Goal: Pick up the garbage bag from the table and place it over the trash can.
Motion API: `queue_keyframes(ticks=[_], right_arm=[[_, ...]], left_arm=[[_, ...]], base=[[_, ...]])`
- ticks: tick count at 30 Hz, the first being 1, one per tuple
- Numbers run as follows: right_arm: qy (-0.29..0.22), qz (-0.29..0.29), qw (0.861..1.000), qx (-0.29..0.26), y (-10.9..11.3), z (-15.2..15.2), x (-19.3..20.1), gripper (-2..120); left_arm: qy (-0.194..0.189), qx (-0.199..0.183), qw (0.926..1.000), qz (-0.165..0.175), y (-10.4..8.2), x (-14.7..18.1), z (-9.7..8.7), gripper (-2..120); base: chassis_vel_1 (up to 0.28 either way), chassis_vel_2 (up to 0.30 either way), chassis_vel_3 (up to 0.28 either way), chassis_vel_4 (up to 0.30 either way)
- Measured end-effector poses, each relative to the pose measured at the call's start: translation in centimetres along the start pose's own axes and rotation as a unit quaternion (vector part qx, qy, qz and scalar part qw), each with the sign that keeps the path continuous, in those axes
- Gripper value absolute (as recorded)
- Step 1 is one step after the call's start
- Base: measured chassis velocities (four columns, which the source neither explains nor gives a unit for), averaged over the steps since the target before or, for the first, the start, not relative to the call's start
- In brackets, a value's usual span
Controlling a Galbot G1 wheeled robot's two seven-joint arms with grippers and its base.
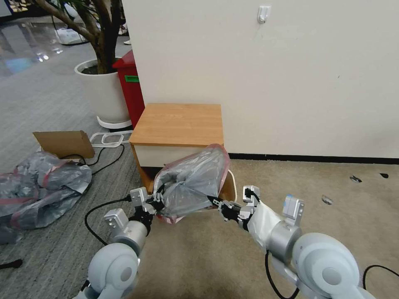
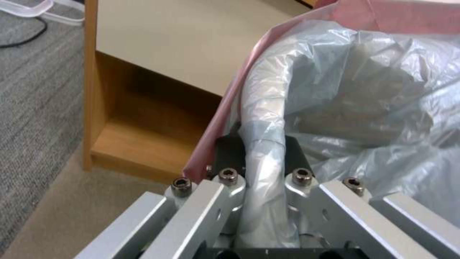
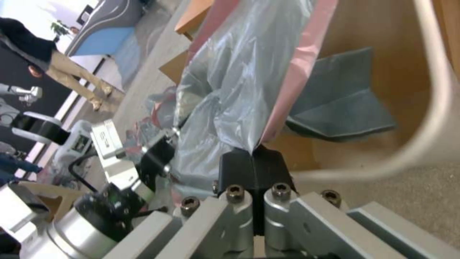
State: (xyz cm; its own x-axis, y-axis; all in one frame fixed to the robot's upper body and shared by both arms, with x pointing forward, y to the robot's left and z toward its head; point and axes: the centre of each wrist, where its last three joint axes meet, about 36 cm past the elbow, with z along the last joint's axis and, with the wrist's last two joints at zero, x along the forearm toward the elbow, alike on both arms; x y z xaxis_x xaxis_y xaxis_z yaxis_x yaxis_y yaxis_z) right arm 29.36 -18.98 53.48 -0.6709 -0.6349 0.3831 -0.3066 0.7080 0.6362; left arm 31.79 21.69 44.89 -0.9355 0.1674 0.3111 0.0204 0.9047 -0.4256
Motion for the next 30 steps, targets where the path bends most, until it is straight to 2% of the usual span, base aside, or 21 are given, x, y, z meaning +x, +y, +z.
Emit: queue_keyframes(ticks=[30], right_arm=[[-0.002, 0.033, 0.999, 0.016, -1.1, -0.6, 0.7, 0]], left_arm=[[0.0, 0.046, 0.9989, -0.014, 1.6, -0.2, -2.0, 5]], base=[[0.0, 0.0, 0.0, 0.0]])
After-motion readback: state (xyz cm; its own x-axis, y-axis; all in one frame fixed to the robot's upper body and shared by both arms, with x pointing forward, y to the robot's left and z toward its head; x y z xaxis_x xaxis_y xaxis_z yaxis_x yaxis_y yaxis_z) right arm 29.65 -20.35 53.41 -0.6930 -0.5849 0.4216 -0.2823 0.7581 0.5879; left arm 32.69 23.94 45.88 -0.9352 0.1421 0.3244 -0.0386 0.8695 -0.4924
